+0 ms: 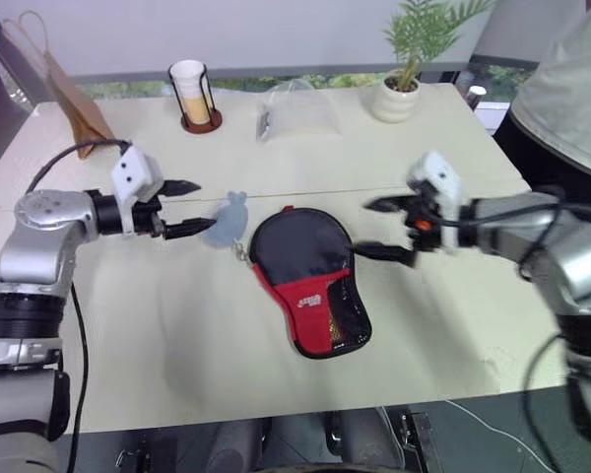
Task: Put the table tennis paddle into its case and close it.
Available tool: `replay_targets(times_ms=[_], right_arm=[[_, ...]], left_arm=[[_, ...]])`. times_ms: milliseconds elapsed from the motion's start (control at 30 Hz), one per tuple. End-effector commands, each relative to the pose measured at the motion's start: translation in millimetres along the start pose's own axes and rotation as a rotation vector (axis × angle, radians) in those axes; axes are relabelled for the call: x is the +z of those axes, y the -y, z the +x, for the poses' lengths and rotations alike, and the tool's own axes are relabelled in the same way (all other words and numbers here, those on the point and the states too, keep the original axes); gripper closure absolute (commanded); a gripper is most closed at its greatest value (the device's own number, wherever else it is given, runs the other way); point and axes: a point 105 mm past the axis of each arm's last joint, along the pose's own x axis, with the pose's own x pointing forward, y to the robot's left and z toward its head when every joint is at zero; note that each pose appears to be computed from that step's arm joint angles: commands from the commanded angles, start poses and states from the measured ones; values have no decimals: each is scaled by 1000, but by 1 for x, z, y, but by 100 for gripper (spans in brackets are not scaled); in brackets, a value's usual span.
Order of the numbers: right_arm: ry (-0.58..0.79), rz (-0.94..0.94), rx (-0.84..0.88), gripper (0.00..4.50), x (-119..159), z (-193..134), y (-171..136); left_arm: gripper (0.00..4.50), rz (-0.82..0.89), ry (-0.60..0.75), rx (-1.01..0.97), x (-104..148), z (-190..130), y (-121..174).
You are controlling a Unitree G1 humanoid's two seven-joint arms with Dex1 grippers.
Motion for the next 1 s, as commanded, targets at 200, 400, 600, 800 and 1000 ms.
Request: replay_targets(times_ms=[200, 400, 600, 800, 1000], right_arm=[[91, -22, 22, 3, -9, 69, 0], [19, -12, 59, 3, -42, 93, -5], [-132, 23, 111, 3, -82, 101, -15], [-157, 38, 110, 3, -90, 109, -16], [-169, 36, 111, 3, -93, 111, -21]], left_arm=[[72, 59, -72, 10, -14, 0, -12], [72, 74, -78, 16, -17, 9, -15], [72, 71, -77, -3, -18, 14, -14], [72, 68, -100, -34, -23, 24, -12], [72, 61, -141, -25, -37, 40, -13]])
